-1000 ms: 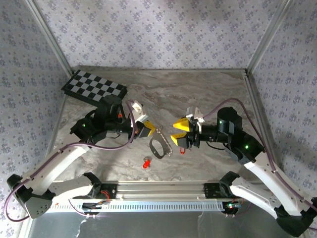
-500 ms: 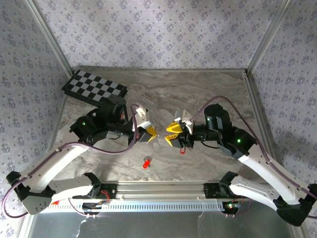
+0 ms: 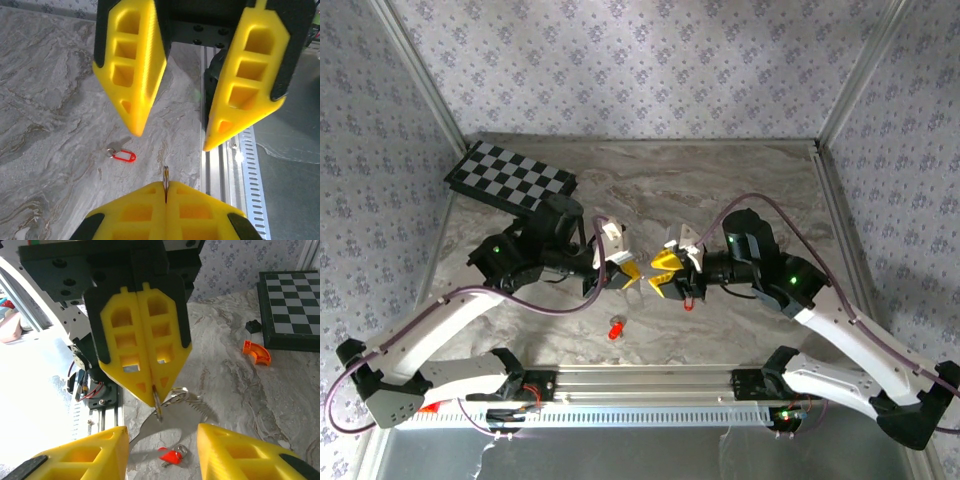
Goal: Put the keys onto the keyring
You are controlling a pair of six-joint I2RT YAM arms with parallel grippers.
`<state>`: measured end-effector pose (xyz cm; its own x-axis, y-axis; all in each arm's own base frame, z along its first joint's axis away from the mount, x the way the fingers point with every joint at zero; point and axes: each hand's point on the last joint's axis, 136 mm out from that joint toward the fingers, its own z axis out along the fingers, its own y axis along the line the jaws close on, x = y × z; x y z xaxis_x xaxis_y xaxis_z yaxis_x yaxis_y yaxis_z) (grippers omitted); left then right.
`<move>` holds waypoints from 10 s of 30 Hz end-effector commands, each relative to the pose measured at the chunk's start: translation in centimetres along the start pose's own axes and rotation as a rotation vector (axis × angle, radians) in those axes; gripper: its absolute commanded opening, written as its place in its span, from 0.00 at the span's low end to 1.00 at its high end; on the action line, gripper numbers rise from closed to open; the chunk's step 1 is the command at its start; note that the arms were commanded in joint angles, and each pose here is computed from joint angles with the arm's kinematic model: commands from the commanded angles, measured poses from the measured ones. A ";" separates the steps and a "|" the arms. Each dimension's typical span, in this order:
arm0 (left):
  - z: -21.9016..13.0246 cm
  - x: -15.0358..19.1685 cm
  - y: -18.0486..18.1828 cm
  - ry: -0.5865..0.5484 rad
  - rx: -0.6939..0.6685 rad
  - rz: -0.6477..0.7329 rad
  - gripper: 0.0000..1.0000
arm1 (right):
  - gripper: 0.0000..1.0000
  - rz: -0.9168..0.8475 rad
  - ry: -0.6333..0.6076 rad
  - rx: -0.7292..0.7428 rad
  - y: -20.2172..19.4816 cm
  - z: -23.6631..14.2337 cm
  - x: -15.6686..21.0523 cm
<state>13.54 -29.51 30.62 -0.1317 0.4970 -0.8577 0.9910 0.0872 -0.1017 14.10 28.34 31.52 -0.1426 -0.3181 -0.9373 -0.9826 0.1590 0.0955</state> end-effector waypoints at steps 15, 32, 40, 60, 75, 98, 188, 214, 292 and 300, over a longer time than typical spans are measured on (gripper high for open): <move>0.0 -2.0 -0.4 -0.041 0.001 0.065 0.00 | 0.30 -0.034 0.016 -0.017 0.4 0.6 -0.4; 0.4 -1.8 -0.6 -0.035 0.011 0.070 0.00 | 0.00 -0.036 0.039 -0.003 0.0 1.1 0.0; 0.3 -2.0 -0.8 -0.051 0.016 0.062 0.09 | 0.00 -0.041 0.035 0.007 0.0 1.0 -0.1; -4.3 -6.0 -1.5 -0.468 -0.009 -0.043 0.39 | 0.00 -0.007 -0.412 0.042 0.5 -3.3 -5.8; -5.9 -9.2 -2.7 -0.609 0.048 0.012 0.41 | 0.00 -0.004 -0.579 -0.044 1.3 -4.3 -8.9; -5.4 -10.8 -2.7 -0.644 0.081 0.029 0.13 | 0.00 0.006 -0.591 -0.063 1.4 -4.2 -8.5; -4.8 -7.8 -2.1 -0.520 -0.057 0.083 0.27 | 0.00 -0.079 -0.447 0.030 1.8 -3.3 -7.6; -5.3 -10.5 -2.9 -0.640 0.027 0.097 0.10 | 0.00 -0.031 -0.600 -0.038 1.6 -4.1 -8.9; -5.6 -8.6 -2.5 -0.565 0.013 0.067 0.24 | 0.00 -0.075 -0.497 -0.003 2.2 -4.1 -8.0; -6.0 -9.3 -3.3 -0.599 0.069 0.062 0.27 | 0.00 -0.064 -0.554 -0.027 2.2 -4.4 -8.8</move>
<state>12.11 -29.40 40.12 -0.0731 -0.0124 -0.9972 0.9959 0.0532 -0.0737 13.25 27.79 39.30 -0.0350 0.1310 -0.9908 -0.9860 0.1574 0.0557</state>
